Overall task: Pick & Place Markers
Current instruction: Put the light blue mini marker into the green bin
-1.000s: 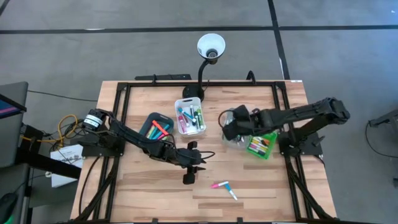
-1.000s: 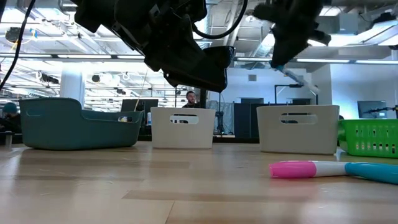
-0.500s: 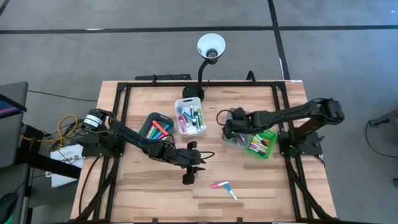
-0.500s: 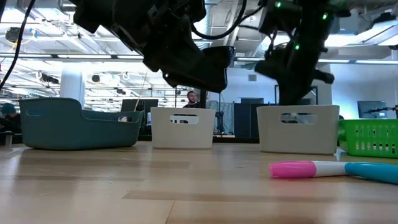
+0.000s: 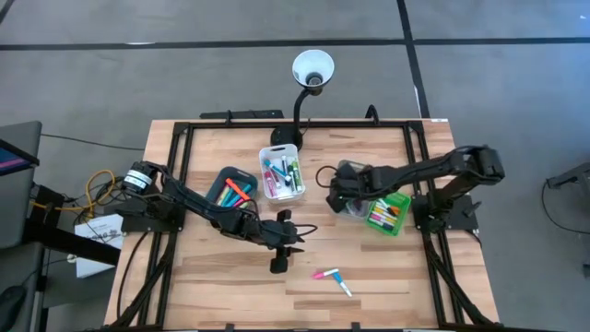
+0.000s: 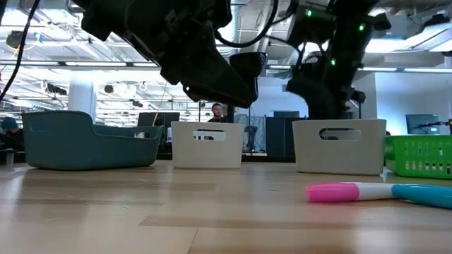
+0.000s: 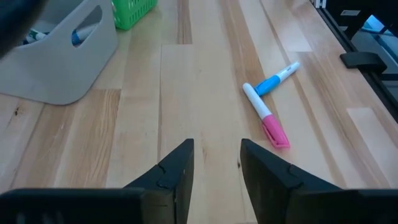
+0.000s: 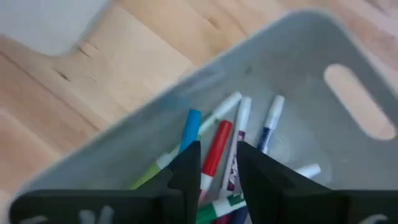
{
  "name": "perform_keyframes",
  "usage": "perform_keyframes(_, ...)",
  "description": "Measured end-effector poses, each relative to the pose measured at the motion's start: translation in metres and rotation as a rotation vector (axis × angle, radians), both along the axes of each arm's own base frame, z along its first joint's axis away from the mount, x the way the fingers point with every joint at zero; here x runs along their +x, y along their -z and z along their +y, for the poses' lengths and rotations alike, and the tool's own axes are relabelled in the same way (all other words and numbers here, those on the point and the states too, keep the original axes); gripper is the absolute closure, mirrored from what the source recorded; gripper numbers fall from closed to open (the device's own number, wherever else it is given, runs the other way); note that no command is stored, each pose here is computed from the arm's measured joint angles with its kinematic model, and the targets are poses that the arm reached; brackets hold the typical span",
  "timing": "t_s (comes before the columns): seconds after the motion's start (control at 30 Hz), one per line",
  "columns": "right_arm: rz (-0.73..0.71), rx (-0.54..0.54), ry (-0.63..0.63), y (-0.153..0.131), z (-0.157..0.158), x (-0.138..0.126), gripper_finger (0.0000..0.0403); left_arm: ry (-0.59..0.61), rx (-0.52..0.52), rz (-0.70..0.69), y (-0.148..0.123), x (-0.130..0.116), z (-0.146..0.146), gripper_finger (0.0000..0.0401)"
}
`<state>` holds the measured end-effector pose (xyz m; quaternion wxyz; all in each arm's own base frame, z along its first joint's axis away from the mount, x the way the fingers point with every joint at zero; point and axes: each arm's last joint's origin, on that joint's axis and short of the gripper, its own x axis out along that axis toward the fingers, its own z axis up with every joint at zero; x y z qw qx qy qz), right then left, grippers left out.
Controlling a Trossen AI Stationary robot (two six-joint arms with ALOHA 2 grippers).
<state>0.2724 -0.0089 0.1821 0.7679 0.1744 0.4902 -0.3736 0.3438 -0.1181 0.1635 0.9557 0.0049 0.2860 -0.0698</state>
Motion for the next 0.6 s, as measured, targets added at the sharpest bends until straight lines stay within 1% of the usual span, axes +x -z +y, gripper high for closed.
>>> perform_keyframes(0.13, -0.034, 0.008, -0.003, -0.018, 0.0, -0.002, 0.0296, 0.0, 0.0, 0.0, 0.0, 0.0, 0.0, 0.0274)
perform_keyframes(0.3, -0.114, 0.076, -0.049, -0.051, 0.009, -0.003, 0.0298, 0.0, -0.002, -0.006, 0.0, 0.0, 0.0, 0.0274)
perform_keyframes(0.37, -0.163, 0.086, -0.094, -0.062, 0.02, -0.002, 0.0302, 0.0, -0.002, -0.006, 0.0, 0.0, 0.0, 0.0274)
perform_keyframes(0.47, -0.217, 0.097, -0.188, -0.075, 0.045, -0.006, 0.0304, 0.0, -0.002, -0.006, 0.0, 0.0, 0.0, 0.0274)
perform_keyframes(0.6, -0.274, 0.106, -0.257, -0.08, 0.083, -0.015, 0.0305, 0.002, -0.002, -0.005, 0.0, 0.0, -0.001, 0.0274)
